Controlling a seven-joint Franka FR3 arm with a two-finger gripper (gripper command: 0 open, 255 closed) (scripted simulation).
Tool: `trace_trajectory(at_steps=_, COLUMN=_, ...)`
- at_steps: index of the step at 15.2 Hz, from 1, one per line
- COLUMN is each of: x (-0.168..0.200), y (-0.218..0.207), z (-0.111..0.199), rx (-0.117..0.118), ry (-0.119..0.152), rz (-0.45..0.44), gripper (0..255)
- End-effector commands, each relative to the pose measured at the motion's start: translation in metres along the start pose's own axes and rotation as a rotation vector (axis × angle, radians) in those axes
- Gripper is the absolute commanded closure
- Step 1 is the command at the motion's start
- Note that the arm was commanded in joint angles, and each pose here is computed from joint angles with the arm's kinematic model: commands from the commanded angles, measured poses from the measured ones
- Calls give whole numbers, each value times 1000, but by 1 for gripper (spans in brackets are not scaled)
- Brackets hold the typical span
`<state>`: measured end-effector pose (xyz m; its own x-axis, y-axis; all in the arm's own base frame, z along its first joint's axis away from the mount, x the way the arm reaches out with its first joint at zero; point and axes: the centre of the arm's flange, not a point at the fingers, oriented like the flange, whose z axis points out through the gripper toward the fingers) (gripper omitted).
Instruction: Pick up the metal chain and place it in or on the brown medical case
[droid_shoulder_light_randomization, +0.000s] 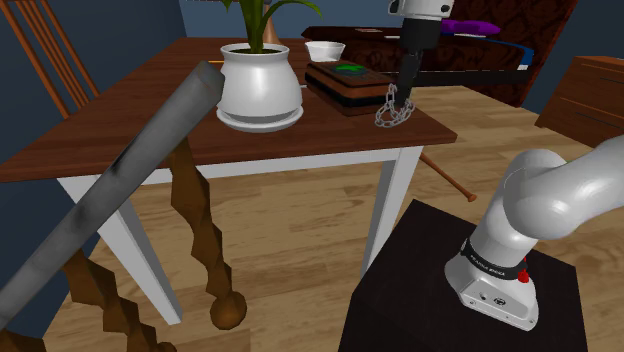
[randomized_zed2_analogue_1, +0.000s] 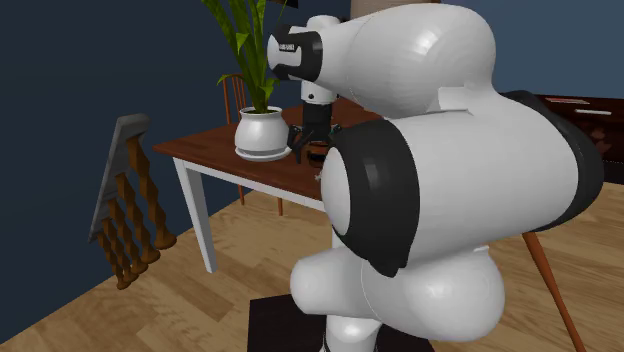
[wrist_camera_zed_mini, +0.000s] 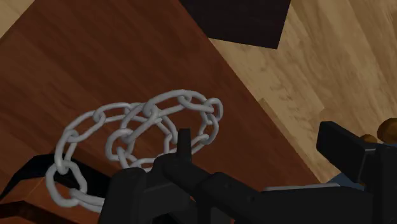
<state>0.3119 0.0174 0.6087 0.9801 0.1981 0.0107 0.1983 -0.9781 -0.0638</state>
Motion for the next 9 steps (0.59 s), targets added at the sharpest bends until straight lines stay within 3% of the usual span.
trace_trajectory(at_steps=1, x=0, y=0, z=0, rx=0, ry=0, rz=0, gripper=0)
trace_trajectory(at_steps=6, x=-14, y=55, z=-1, rx=9, ry=129, rz=1015, gripper=0)
trace_trajectory(at_steps=9, x=-13, y=55, z=9, rx=9, ry=129, rz=1016, gripper=0)
